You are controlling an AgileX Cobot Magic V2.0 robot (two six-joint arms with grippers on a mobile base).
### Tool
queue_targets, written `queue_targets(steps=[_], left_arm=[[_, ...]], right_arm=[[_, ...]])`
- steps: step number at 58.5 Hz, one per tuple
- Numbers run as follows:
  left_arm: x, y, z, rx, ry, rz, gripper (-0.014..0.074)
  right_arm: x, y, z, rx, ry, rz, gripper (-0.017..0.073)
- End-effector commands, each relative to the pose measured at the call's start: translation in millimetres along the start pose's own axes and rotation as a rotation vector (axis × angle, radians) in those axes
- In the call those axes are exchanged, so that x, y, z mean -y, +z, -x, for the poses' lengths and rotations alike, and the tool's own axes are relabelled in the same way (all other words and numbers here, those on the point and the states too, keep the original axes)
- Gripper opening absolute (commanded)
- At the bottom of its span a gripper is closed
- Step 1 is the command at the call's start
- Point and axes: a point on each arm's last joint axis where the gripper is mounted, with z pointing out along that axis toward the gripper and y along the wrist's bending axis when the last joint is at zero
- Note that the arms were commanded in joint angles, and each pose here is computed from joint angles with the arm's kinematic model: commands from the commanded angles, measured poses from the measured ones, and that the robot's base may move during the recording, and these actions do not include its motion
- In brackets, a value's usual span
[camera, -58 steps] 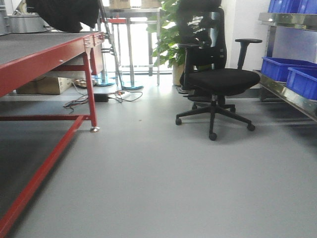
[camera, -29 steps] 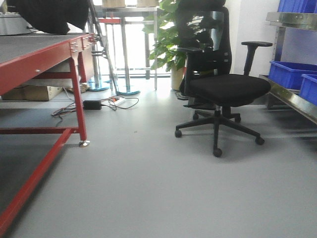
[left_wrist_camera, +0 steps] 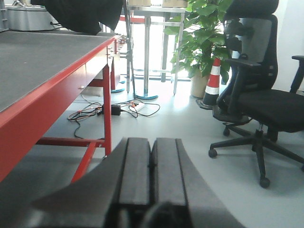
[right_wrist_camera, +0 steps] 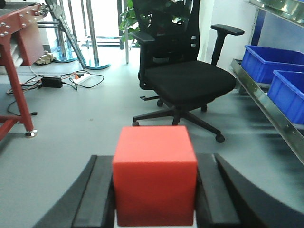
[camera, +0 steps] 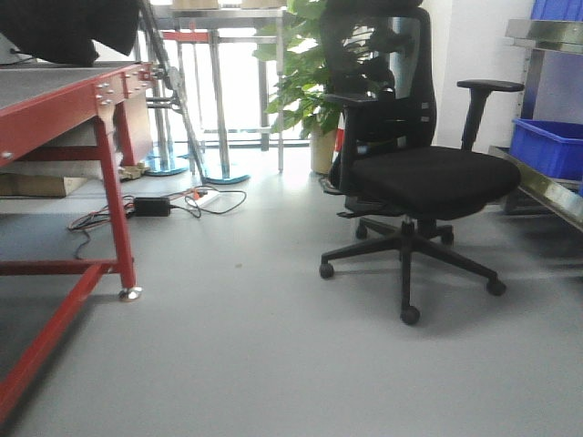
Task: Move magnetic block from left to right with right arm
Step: 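Drive the base away from the first table holding the cube, then turn the base toward the second red table, cube held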
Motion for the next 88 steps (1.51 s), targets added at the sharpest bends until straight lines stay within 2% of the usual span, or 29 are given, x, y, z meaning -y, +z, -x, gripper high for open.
queue_targets(steps=[1,88], left_arm=[[0.0,-0.1,3.8,0.073,-0.010,-0.002,-0.0117],[0.0,-0.1,3.8,0.073,-0.010,-0.002,-0.0117]], right_arm=[[-0.4,-1.5,16.6,0.110,-0.015,0.000,0.0317],[-0.4,-1.1,16.6,0.109,-0.015,0.000,0.0317]])
